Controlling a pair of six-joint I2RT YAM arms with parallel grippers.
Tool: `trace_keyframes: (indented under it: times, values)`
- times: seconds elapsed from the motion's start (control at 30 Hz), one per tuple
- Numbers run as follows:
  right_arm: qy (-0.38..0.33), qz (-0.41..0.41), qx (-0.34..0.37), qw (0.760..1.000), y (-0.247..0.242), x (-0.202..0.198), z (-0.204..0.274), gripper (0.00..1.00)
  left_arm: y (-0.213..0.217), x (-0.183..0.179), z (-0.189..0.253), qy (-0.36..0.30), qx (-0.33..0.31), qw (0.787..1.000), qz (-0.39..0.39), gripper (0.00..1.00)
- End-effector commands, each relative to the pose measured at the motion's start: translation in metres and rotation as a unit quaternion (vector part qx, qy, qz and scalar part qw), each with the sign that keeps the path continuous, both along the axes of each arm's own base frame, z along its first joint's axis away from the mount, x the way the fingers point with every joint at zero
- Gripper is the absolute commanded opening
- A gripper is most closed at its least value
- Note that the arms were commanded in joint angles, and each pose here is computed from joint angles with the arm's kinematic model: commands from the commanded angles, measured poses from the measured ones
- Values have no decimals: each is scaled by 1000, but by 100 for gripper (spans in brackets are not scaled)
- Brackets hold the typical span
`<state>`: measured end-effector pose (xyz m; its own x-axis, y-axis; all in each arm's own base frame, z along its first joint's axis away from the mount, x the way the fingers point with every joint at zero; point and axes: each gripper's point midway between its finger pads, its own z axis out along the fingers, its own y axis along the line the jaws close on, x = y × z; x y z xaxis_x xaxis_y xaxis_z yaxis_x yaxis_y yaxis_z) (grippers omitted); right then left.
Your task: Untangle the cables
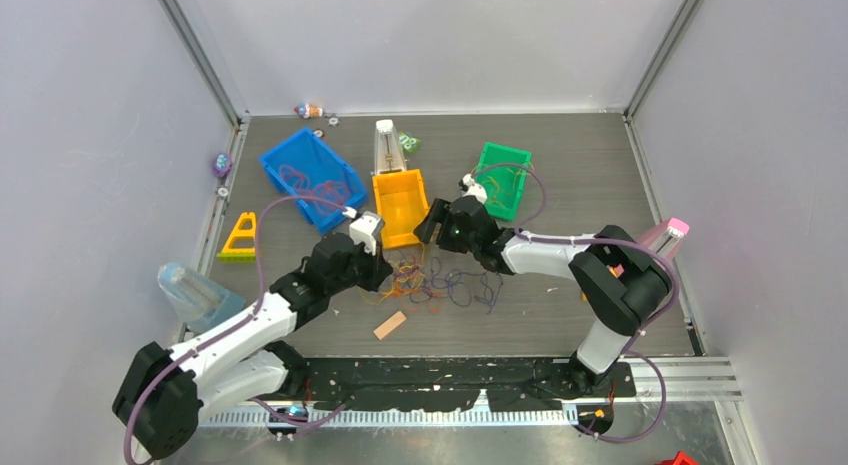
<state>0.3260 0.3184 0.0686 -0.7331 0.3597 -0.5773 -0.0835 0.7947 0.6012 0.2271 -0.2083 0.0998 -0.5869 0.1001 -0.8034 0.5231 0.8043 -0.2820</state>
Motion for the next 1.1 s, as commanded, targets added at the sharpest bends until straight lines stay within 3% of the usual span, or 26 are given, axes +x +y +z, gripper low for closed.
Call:
trace_keyframes:
  times: [0.0,0.07,0.23,0.3,0.67,0.87,1.07]
  values:
    - [-41,-22,24,999,-1,12,35,72,-2,-4,14,-25,-24,999,-16,0]
    - [-42,-28,22,998,-4,14,37,62,1,-9,12,-21,-21,999,-15,0]
    - [-44,-39,16,998,-11,17,38,19,8,-12,16,-25,-19,999,-8,0]
    - [-46,-43,14,998,-17,19,40,7,11,-13,17,-26,-19,999,-1,0]
    - [-110,-89,27,990,-86,40,114,5,52,-8,5,-36,3,993,115,0]
    - [-138,-156,27,978,-155,61,143,5,85,-4,-2,-24,8,978,206,0]
    - [-153,-187,33,970,-193,72,163,5,119,-2,-1,-19,-1,959,282,0]
